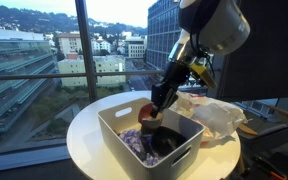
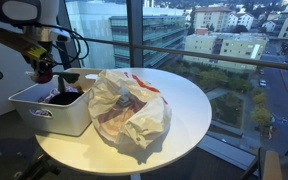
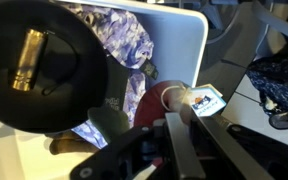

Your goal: Move some items from the plastic to the laundry basket

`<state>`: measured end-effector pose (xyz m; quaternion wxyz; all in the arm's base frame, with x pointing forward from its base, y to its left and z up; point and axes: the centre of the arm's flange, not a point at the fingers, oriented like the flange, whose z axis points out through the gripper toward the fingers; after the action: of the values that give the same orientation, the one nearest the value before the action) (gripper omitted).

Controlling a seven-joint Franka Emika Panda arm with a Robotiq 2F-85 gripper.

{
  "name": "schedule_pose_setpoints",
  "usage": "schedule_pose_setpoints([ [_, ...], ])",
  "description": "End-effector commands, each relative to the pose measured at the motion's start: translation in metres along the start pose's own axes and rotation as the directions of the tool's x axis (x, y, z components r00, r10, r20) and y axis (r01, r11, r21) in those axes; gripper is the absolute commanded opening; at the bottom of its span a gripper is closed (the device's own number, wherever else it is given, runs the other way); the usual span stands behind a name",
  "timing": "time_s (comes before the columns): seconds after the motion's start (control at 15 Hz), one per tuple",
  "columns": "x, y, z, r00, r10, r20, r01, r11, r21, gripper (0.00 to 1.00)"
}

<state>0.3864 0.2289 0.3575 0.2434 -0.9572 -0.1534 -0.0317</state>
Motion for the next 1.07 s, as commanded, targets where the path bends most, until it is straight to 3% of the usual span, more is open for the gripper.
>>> schedule_pose_setpoints([
  [0.0,0.019,0.000,0.011,0.995,-0.088,-0.048,0.083,0.992,-0.091,0.38],
  [0.33,0.022,0.012,0.009,0.980,-0.182,-0.074,0.162,0.961,-0.222,0.75],
  [0.53,0.025,0.032,-0.008,0.977,-0.185,-0.106,0.147,0.945,-0.292,0.96],
  [0.73,0.028,0.054,-0.030,0.987,-0.114,-0.110,0.073,0.942,-0.327,1.00],
  [1.0,0.016,0.072,-0.060,0.998,-0.032,-0.052,0.011,0.931,-0.366,1.00],
])
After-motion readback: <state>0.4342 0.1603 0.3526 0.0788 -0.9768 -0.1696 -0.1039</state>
